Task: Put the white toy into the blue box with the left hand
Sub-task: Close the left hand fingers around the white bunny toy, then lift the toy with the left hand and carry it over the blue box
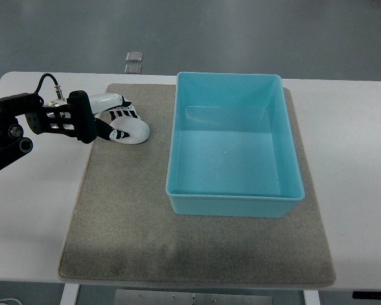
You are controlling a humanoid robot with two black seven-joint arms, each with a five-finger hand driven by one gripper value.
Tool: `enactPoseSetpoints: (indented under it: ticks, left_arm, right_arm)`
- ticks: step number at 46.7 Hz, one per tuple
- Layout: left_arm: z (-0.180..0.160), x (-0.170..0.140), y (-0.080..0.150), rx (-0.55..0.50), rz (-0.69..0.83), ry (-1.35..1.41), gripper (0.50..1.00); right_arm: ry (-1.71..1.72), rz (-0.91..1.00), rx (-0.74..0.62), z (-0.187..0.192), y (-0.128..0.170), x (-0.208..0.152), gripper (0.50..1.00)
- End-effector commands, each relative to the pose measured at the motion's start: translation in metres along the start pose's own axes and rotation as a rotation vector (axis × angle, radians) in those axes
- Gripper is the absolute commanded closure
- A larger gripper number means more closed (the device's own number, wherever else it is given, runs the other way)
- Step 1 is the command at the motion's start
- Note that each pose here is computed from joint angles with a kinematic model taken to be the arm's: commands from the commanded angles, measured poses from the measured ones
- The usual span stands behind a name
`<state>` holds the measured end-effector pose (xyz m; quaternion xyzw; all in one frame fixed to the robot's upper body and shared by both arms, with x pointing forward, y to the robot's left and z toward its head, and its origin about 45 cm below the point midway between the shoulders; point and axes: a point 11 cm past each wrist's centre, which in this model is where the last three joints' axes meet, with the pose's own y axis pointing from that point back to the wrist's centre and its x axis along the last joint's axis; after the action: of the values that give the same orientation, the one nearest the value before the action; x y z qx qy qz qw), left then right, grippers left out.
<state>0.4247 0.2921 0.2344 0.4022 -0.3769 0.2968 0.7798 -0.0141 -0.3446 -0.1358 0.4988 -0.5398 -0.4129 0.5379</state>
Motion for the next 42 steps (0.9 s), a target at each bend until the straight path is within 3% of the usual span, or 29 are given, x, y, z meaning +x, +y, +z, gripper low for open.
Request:
enactPoseSetpoints:
  ticks: [1, 12, 23, 32, 42]
  left_arm:
    - [0.0, 0.001, 0.0, 0.0, 0.003, 0.0, 1.0]
    - [0.003, 0.019, 0.001, -0.008, 0.045, 0.007, 1.0]
    - [0.02, 0.071, 0.006, -0.047, 0.17, -0.009, 1.0]
    - [0.064, 0.099, 0.003, -0.156, 0.218, -0.05, 1.0]
    - [0.129, 0.076, -0.022, -0.329, 0.175, -0.037, 1.0]
  right_arm:
    - [0.0, -0.001, 0.001, -0.001, 0.0, 0.0, 0.564]
    - [0.0, -0.001, 0.0, 0.0, 0.0, 0.0, 0.564]
    - [0.0, 0.0, 0.0, 0.0, 0.0, 0.0, 0.564]
    - [0.0, -0.001, 0.0, 0.0, 0.0, 0.0, 0.564]
    - [0.0, 0.0, 0.0, 0.0, 0.0, 0.0, 0.564]
